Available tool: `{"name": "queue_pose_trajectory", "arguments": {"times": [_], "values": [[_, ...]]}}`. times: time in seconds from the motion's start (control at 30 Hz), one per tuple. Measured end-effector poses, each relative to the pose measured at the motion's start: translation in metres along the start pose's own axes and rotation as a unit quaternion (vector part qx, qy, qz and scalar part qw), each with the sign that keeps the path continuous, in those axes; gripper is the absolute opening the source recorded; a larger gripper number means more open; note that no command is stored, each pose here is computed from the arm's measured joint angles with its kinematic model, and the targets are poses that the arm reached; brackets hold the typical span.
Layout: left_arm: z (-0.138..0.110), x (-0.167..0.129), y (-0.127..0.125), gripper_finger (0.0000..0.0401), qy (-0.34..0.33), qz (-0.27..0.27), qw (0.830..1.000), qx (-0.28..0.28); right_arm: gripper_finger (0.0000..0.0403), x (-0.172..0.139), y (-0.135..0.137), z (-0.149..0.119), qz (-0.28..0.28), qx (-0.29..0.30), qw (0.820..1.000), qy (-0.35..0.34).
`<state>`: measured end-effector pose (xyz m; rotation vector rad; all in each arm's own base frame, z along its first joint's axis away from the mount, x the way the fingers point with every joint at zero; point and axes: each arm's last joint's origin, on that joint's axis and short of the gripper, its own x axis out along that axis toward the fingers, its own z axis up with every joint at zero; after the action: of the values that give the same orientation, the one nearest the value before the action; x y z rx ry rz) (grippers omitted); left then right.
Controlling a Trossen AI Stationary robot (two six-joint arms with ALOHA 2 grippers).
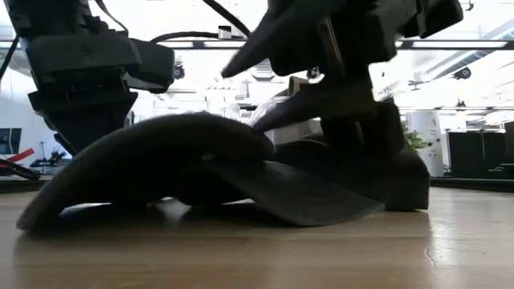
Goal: Pick & Place hat
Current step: Put the left black cap into the left transparent bin
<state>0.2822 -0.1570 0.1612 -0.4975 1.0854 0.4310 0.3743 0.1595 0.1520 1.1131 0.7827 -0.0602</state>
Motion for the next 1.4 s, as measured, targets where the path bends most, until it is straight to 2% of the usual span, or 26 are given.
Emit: {"name": "queue_pose_trajectory", "arguments": {"times": [0.1,0.2,0.4,0.5,0.67,0.83,0.97,1.1,1.3,1.4], "values": [[0.000,0.000,0.000,0.0218,0.003,-0.002,1.000,-0.005,0.0161,0.005,-0.007,0.000,-0.011,0.008,1.000,0.003],[0.000,0.001,0.000,0.0218,0.009,-0.006,1.000,-0.006,0.0164,0.004,-0.009,-0.001,-0.021,0.017,0.999,-0.022],[0.000,-0.001,-0.011,0.0218,0.036,-0.067,0.997,-0.012,0.0163,-0.012,-0.005,0.008,-0.029,0.013,0.994,-0.109],[0.004,-0.002,-0.017,0.0218,0.021,-0.096,0.995,-0.020,0.0162,-0.020,-0.001,0.015,-0.026,0.012,0.989,-0.146],[0.012,-0.006,-0.030,0.0218,-0.027,-0.161,0.987,-0.010,0.0162,-0.018,0.004,0.016,0.003,0.005,0.994,-0.105],[0.015,-0.005,-0.028,0.0218,-0.049,-0.145,0.988,-0.024,0.0162,-0.016,-0.001,0.015,-0.009,0.001,0.995,-0.096],[0.016,-0.006,-0.029,0.0218,-0.059,-0.146,0.987,-0.035,0.0158,-0.016,0.000,0.013,-0.002,-0.026,0.997,-0.076],[0.020,-0.011,-0.034,0.0218,-0.063,-0.154,0.985,-0.046,0.0123,-0.018,0.003,0.014,0.001,-0.046,0.996,-0.076],[0.034,-0.038,-0.051,0.0218,-0.064,-0.158,0.985,-0.033,0.0024,-0.032,0.016,0.017,0.021,-0.090,0.992,-0.081],[0.041,-0.063,-0.053,0.0218,-0.057,-0.129,0.990,-0.021,0.0016,-0.045,0.026,0.021,0.037,-0.114,0.988,-0.092]]}}
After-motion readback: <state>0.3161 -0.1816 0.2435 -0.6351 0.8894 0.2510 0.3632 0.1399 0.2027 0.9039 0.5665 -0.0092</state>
